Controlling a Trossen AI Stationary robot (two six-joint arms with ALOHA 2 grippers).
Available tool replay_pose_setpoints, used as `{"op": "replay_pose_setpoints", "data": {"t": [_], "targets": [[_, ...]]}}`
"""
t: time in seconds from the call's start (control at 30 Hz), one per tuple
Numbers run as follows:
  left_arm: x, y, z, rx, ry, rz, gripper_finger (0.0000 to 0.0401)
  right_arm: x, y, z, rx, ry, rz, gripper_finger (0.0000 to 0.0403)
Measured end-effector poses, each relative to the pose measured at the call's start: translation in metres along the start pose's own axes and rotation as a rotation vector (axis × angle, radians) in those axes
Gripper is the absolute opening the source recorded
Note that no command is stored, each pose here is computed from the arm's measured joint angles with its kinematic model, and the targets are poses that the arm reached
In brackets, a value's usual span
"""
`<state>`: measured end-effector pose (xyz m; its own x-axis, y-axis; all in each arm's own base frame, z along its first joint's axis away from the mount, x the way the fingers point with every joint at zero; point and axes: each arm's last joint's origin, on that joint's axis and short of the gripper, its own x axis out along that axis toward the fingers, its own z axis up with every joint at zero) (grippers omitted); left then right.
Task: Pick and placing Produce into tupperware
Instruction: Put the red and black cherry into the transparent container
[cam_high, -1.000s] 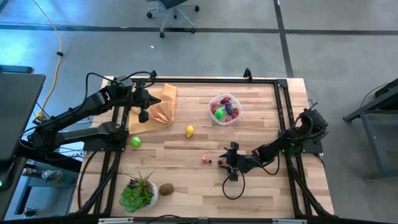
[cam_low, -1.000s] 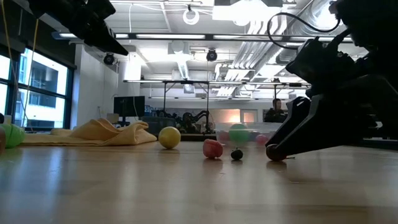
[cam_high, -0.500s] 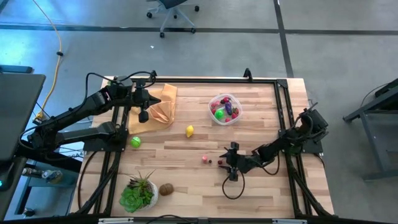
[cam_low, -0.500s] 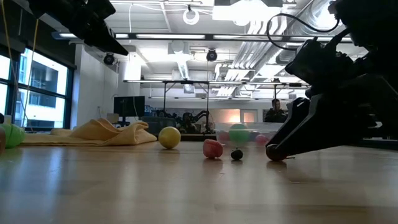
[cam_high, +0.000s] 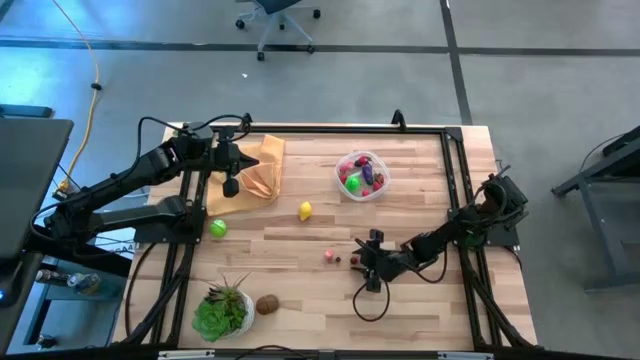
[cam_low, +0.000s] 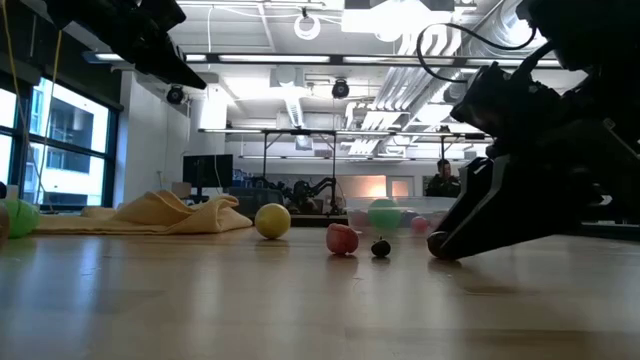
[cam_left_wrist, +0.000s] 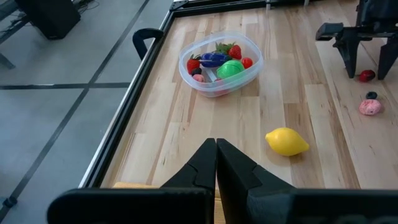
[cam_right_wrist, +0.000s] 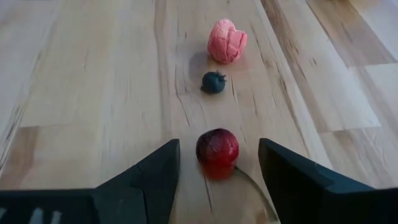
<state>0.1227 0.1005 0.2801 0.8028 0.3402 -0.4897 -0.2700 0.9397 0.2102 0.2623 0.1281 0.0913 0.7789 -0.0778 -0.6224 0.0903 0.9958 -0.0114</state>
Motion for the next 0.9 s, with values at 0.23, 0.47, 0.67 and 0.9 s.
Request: {"op": "replay_pose_setpoints", "data": {"t": [0.23,0.47,0.67,0.9], "targets": [[0.0000,0.0000,0.0001,0.000,0.000,0.000,0.0003,0.0000,0.0000,0.0000,0.007,0.000,0.001,0.0189],[0.0000,0.0000,0.0000,0.000,0.000,0.000,0.0003,0.0000,0.0003,-0.0001,0.007,0.004,0.011,0.0164],[0.0000,0.0000,0.0000,0.000,0.000,0.000,0.0003,0.0000,0.0008,0.0002,0.009,0.005,0.023,0.0138],[0.0000,0.0000,0.0000,0.000,0.000,0.000,0.0003,0.0000,0.0010,0.0003,0.010,0.004,0.027,0.0119]]}}
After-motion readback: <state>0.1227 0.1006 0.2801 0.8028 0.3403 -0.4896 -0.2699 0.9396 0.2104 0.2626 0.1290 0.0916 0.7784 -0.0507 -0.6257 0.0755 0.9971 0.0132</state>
